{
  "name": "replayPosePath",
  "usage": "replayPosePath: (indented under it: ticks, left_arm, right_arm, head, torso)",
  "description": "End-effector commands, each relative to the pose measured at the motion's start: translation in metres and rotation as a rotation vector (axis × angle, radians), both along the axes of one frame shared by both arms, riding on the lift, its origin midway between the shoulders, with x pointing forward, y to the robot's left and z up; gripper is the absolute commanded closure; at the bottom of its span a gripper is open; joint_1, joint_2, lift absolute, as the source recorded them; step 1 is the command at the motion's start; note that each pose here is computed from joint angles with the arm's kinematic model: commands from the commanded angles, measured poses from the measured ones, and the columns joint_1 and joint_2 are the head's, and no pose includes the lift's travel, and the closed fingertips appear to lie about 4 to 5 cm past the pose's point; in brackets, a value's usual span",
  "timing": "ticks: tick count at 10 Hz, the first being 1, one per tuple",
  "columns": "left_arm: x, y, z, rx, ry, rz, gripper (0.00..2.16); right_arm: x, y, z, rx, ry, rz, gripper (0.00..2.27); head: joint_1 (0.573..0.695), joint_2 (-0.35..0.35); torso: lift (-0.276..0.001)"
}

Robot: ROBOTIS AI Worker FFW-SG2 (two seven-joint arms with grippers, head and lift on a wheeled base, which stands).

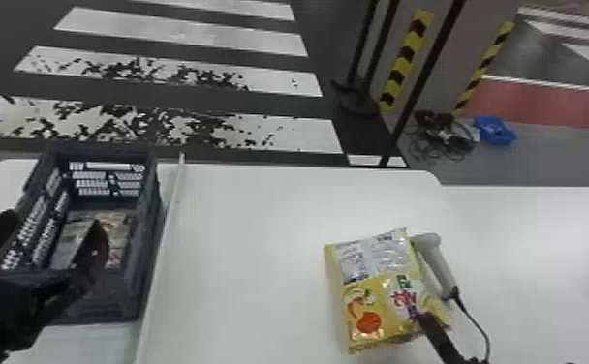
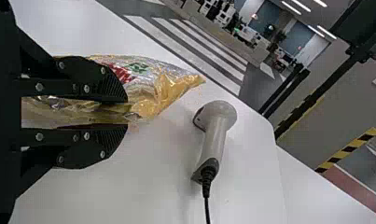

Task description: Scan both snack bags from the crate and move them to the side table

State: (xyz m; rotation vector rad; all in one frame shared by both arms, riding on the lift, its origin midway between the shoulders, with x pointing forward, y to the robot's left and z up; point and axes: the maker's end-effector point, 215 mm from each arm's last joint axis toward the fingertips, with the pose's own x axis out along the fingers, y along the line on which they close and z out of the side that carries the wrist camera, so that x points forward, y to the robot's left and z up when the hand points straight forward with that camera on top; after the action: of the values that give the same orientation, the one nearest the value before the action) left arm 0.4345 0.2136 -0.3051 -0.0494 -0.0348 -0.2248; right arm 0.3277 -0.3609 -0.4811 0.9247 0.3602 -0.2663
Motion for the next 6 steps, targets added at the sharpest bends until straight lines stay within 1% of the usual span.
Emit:
replayPosePath:
  ticks: [1,2,3,5,6]
  left_arm:
    - [0.001,-0.003,0.000,-0.003,-0.002,-0.006,0.03]
    - [0.001,-0.004,0.001,-0.003,-0.003,-0.007,0.03]
    - [0.002,-0.005,0.002,-0.005,-0.007,-0.008,0.03]
    - [0.001,-0.005,0.005,-0.007,-0.015,-0.009,0.03]
    - [0.001,-0.007,0.005,-0.009,-0.017,-0.012,0.03]
  right_arm:
    - [0.000,0.023,-0.001,0.009,0.020,0.038,0.20]
    - [-0.001,0.040,-0.005,0.004,0.042,0.065,0.20]
    - [-0.009,0.062,-0.016,0.030,0.091,0.117,0.20]
    - [-0.005,0.039,-0.008,-0.043,0.075,0.077,0.20]
    - [0.000,0.024,-0.003,-0.087,0.065,0.062,0.20]
  head:
    - [0.695,-0.219]
    - [0.695,-0.213]
    - [0.695,-0.191]
    - [0.695,-0.146]
    - [0.695,-0.150]
  torso:
    - [-0.095]
    - [-0.095]
    - [-0.095]
    - [-0.095]
    - [-0.095]
